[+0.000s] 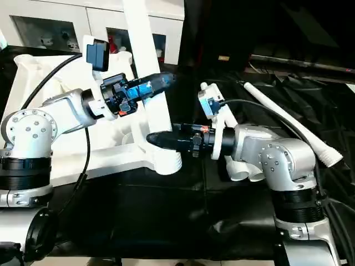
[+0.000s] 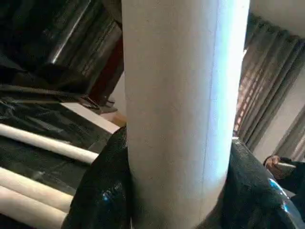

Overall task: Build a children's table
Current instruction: Pick table leg

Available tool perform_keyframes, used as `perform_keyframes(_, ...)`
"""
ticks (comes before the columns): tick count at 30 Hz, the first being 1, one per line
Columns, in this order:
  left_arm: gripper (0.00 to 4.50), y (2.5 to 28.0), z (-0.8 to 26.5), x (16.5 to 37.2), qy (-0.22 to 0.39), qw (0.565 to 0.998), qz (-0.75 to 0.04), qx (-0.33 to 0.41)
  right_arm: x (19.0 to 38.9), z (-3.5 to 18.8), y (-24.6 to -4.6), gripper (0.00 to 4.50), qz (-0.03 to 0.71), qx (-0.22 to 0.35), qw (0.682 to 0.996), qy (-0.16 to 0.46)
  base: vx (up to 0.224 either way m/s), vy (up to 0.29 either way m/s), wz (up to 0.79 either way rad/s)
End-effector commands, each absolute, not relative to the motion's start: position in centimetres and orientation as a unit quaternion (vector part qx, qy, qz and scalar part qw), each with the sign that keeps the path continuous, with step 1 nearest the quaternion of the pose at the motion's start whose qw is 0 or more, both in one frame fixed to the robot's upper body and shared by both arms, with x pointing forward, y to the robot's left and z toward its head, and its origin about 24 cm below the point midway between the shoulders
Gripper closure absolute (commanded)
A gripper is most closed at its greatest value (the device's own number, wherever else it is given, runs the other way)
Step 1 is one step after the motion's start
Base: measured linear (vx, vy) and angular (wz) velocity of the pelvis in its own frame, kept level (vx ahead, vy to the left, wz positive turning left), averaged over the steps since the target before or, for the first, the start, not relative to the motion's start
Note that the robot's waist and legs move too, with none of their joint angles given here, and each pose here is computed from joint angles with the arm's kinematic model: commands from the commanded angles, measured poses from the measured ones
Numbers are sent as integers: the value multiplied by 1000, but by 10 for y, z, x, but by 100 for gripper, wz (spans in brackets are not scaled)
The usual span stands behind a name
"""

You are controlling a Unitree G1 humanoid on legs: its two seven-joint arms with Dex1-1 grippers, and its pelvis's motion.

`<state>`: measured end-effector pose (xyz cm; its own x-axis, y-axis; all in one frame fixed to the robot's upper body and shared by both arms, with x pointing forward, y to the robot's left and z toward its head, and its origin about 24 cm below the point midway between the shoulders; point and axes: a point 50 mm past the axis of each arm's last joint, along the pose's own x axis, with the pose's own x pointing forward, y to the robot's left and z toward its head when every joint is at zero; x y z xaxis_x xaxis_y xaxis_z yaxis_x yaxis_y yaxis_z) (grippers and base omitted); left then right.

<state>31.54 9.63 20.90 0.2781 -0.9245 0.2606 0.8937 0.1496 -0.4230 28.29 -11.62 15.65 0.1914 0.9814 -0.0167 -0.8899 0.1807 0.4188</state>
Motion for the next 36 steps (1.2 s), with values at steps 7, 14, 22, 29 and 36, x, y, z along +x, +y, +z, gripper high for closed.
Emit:
perform_keyframes(7,171,88,213,323,22,824,-522,-221,297,155,-113,259,557,119,813,126,0,0,0)
perform_keyframes(14,184,81,212,324,28,877,-444,-185,302,155,-107,259,530,108,834,113,0,0,0)
perform_keyframes(22,240,82,211,331,24,905,-376,-196,305,154,-105,260,519,102,841,112,0,0,0)
perform_keyframes(29,259,81,212,327,21,897,-393,-201,303,152,-103,190,525,96,837,116,0,0,0)
perform_keyframes(36,261,75,212,314,23,857,-488,-165,297,153,-109,148,561,100,811,135,0,0,0)
